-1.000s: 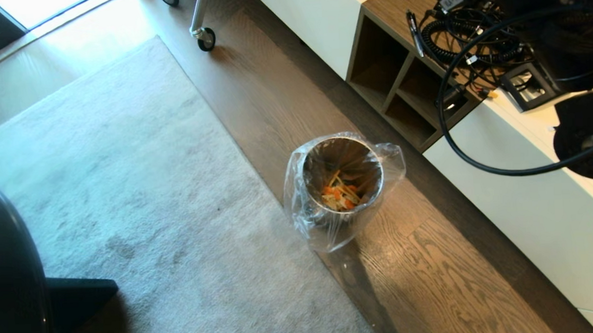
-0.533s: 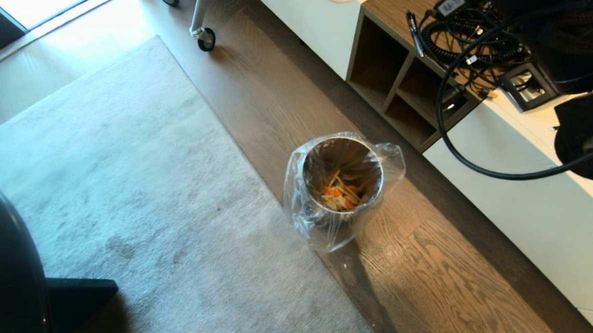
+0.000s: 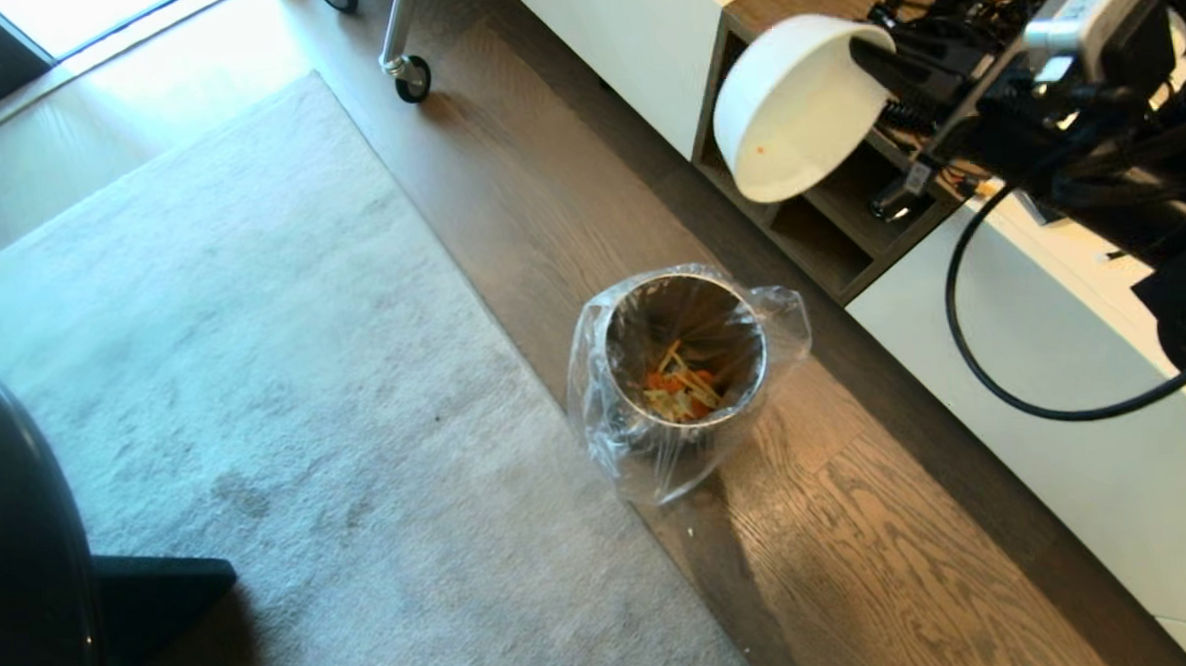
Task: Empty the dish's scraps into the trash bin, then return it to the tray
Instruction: Put the bowl back to the table
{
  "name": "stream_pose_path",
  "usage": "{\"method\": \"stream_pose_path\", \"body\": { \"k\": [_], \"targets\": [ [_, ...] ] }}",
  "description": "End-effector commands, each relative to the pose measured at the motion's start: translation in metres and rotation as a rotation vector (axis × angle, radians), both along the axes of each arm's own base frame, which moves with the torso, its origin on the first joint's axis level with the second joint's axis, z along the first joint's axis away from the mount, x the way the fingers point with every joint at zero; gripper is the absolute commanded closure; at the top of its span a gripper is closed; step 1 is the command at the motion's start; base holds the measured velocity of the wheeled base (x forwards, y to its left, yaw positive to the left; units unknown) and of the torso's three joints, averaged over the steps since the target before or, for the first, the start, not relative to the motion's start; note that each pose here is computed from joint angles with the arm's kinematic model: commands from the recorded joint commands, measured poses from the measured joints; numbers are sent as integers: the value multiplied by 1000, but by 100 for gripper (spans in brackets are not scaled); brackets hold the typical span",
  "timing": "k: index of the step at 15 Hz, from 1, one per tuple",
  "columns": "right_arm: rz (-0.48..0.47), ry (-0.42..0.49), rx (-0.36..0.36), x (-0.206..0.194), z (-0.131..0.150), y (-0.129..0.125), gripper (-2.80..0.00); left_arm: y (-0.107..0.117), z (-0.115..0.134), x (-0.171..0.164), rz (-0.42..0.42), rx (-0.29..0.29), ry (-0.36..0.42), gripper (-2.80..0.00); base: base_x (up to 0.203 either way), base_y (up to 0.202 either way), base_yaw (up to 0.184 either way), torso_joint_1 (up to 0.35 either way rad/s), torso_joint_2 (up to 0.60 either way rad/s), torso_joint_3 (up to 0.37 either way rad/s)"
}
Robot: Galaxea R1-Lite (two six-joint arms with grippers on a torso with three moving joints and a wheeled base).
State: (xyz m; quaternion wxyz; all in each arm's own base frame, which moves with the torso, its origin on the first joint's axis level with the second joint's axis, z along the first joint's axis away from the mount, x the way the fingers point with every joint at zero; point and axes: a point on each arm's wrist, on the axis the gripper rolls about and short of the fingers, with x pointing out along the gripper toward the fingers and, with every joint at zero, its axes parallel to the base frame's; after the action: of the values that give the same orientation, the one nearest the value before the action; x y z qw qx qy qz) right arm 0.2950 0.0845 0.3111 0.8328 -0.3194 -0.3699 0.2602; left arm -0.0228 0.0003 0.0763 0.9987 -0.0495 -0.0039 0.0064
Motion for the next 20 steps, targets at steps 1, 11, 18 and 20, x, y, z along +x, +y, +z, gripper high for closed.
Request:
{"method": "stream_pose_path", "body": {
  "k": [1,11,18,20],
  "targets": [
    [-68,229,23,10,-30,-31,0,0,0,0,1,-1,0,0,0,0,0,0,0,0],
    [-350,1142,335,-78,-60,-63,0,0,0,0,1,-1,0,0,0,0,0,0,0,0],
    [-755,1317,568,-160,-138,-77,0,0,0,0,1,-1,0,0,0,0,0,0,0,0],
    [-793,1260,620,-178,-152,-80,0,0,0,0,1,-1,0,0,0,0,0,0,0,0]
  ]
}}
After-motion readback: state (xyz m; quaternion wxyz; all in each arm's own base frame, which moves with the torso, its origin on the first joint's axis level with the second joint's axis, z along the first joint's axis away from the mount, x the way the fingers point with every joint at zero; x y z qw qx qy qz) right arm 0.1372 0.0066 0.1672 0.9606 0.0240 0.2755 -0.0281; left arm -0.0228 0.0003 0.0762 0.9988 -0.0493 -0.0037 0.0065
